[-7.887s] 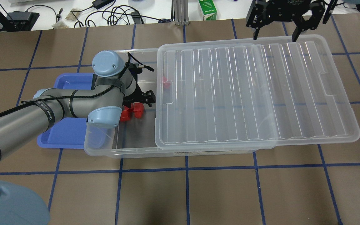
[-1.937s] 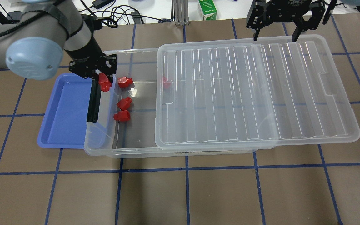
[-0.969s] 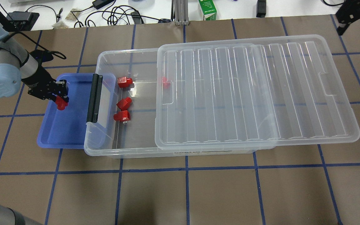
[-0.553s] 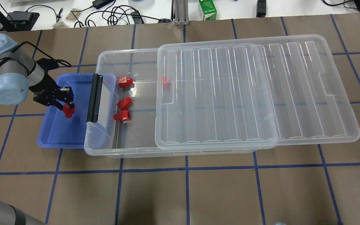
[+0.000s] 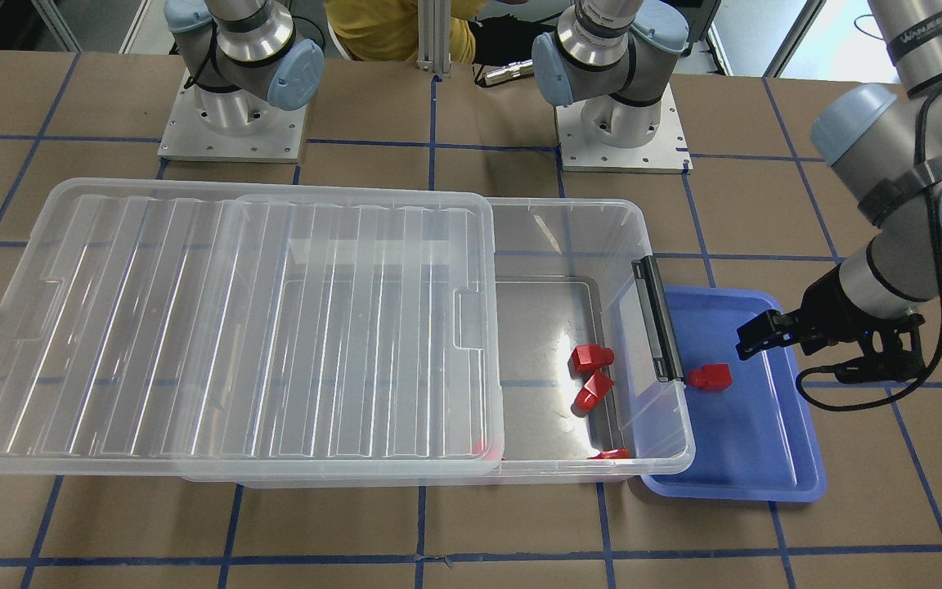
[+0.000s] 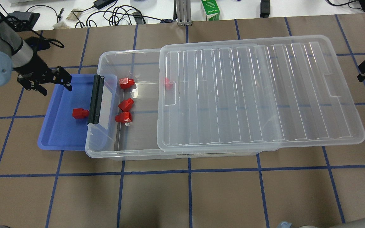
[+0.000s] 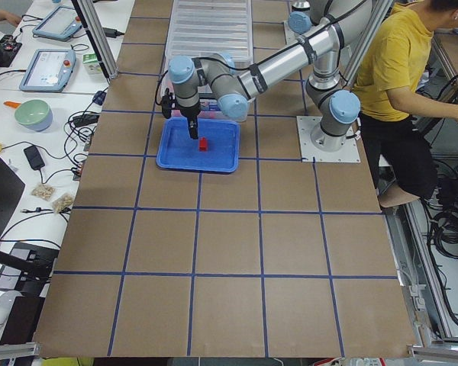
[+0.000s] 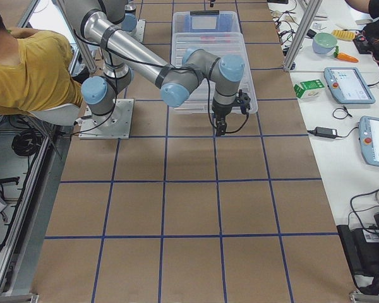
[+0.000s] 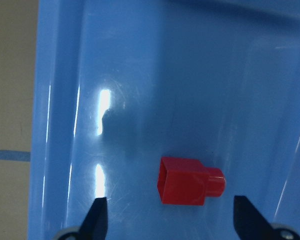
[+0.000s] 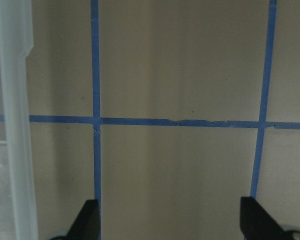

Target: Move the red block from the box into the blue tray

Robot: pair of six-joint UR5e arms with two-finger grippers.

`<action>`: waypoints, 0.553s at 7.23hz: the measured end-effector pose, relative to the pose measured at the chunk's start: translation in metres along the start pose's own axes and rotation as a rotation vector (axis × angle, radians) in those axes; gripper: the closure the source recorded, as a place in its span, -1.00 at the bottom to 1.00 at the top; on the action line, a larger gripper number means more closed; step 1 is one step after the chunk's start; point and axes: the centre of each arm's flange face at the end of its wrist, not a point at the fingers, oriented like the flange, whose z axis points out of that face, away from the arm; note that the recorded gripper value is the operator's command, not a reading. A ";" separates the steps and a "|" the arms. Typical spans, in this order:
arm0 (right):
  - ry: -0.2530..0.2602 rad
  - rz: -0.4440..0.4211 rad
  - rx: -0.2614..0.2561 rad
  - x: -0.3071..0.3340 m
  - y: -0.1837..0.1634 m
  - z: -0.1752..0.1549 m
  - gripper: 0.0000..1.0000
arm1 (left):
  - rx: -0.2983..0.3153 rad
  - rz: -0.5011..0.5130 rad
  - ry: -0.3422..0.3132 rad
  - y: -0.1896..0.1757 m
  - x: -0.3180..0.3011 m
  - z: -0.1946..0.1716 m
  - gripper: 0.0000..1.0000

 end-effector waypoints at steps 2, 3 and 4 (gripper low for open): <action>0.000 0.000 0.002 -0.003 0.001 0.007 -1.00 | 0.047 0.028 -0.022 0.018 0.055 -0.070 -1.00; -0.010 0.000 0.007 -0.006 0.001 0.008 -1.00 | 0.065 0.040 -0.027 0.035 0.077 -0.094 -1.00; -0.030 0.003 0.015 -0.011 -0.001 0.009 -1.00 | 0.077 0.053 -0.030 0.052 0.091 -0.110 -1.00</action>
